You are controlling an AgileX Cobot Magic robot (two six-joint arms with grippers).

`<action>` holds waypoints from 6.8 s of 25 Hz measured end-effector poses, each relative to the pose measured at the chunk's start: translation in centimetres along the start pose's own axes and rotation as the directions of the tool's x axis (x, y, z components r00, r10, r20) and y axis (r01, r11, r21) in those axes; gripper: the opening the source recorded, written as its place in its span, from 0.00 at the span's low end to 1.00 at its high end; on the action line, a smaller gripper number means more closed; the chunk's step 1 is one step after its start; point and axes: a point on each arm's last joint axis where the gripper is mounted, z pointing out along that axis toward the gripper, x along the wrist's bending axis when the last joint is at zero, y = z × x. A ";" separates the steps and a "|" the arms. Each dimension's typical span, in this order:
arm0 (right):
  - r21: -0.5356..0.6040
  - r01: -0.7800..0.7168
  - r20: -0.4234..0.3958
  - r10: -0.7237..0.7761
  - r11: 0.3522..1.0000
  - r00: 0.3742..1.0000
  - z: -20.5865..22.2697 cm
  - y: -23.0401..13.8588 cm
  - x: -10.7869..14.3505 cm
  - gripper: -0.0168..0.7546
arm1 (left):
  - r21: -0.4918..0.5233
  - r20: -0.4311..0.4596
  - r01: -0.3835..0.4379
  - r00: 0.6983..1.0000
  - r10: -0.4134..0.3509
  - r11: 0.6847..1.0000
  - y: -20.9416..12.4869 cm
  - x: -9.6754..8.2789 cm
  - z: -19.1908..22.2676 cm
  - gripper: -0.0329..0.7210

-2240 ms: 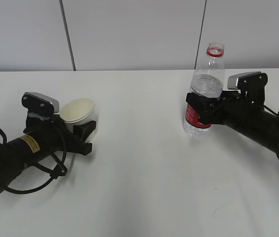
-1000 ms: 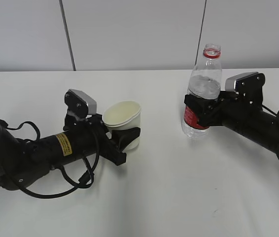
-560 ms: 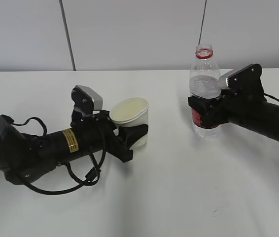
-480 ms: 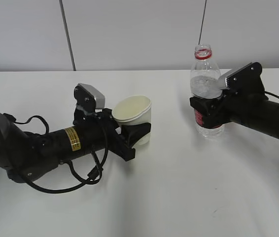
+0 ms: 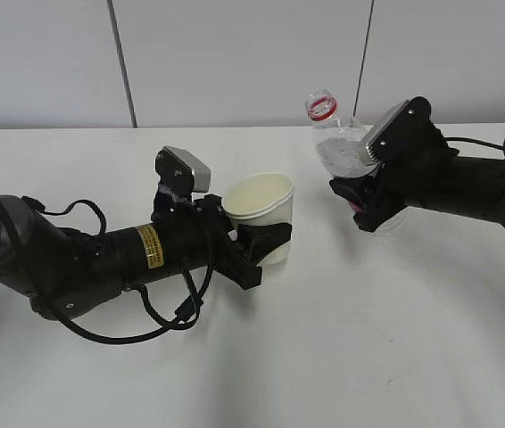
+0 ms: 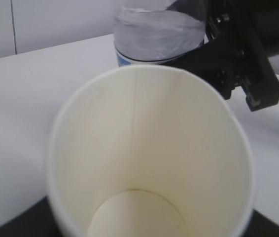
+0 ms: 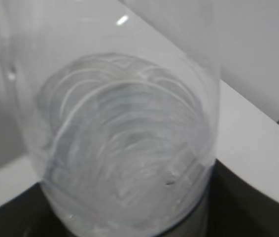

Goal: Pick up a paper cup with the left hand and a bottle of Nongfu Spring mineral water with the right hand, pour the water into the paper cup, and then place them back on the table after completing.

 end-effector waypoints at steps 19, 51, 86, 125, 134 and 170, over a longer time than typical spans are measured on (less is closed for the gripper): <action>0.016 0.372 -0.035 -0.371 0.928 0.928 1.2 2.0 0.0 0.61 | 0.052 -0.030 -0.001 1.000 0.003 0.999 -0.2 0.4 0.2 0.55; 0.079 0.663 -0.003 -0.665 0.745 0.747 0.4 3.9 -2.0 0.61 | 0.058 -0.031 -0.011 0.999 0.013 0.998 -0.1 0.5 0.4 0.55; 0.083 0.807 -0.012 -0.809 0.584 0.587 0.4 3.9 -2.0 0.61 | 0.067 0.024 -0.044 0.999 0.042 0.997 -0.1 0.0 0.5 0.55; 0.055 0.876 0.031 -0.878 0.479 0.478 0.4 4.5 -2.1 0.61 | 0.070 0.052 -0.060 0.997 0.057 0.996 -0.2 -0.3 0.5 0.54; 0.064 0.885 0.037 -0.887 0.461 0.460 0.4 4.5 -2.2 0.61 | 0.070 0.054 -0.062 0.997 0.058 0.996 -0.2 -0.3 0.5 0.54; 0.065 0.890 0.038 -0.893 0.451 0.449 0.4 4.5 -2.2 0.61 | 0.074 0.053 -0.062 0.997 0.059 0.995 -0.2 -0.3 0.5 0.54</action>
